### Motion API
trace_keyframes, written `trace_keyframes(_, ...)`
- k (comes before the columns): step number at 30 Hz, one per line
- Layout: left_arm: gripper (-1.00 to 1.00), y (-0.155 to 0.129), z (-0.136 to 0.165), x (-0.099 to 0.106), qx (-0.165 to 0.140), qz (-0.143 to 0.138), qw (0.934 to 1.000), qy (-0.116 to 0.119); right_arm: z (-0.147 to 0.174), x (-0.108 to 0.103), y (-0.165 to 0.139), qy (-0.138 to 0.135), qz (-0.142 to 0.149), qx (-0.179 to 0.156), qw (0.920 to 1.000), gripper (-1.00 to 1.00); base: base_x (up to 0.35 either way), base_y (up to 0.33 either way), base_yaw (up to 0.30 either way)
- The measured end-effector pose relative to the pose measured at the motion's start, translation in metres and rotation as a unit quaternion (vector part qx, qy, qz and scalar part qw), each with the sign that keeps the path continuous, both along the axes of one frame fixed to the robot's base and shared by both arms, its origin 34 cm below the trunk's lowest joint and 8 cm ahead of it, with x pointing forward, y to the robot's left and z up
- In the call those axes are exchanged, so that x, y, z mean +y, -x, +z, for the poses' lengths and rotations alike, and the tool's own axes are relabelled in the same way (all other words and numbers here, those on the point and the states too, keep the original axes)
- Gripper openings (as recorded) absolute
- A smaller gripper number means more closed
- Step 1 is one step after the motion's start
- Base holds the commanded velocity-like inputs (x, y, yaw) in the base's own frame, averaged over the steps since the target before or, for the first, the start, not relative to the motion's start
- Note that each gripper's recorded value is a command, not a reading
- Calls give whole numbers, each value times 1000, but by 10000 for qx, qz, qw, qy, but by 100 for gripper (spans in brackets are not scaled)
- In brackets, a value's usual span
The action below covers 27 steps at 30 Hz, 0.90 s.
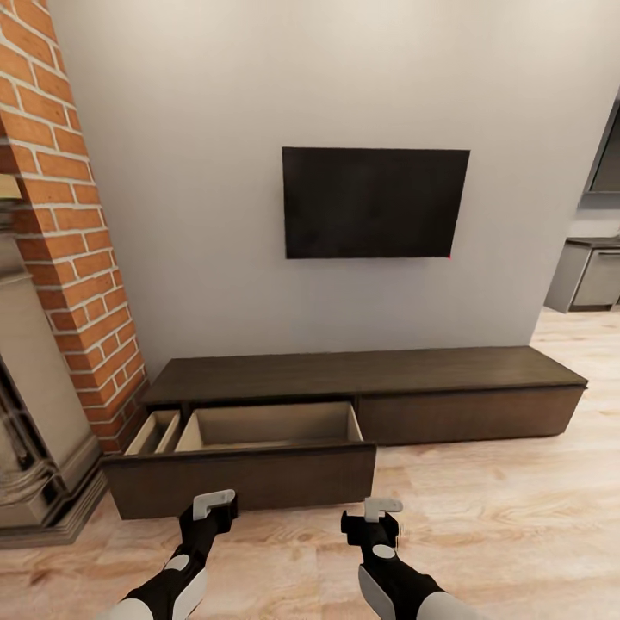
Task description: Place each of the two pumpkins and all three candles from the living room inside a cabinet in the living room (use any cabinet), then make sure every cabinet is closed, and position the cauldron so it is next to a table in the living room.
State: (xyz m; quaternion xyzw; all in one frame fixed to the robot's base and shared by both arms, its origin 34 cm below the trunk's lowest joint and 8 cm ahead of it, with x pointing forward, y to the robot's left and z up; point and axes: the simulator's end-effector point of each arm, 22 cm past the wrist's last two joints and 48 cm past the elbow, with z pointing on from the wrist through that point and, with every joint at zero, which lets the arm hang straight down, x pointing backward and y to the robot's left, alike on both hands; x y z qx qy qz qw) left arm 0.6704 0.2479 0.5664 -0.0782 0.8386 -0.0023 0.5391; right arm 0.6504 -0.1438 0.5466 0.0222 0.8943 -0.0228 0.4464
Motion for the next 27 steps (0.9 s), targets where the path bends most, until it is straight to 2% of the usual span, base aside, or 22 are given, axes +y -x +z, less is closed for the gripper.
trace_keyframes(7,100,2,-14,0,1,-4,10000,-2,-14,0,2,1,0,-2,10000,100,0,0,217)
trace_keyframes(19,100,6,-38,2,-11,-28,10000,-49,-36,-4,4,-6,-41,-52,10000,100,0,0,22)
trace_keyframes(23,100,7,-46,5,-31,-32,10000,-73,-36,-6,1,-108,-121,-371,9992,100,0,0,1)
trace_keyframes(27,100,7,-50,5,-133,-50,9998,-102,-32,13,0,-484,95,-719,9962,100,0,0,0)
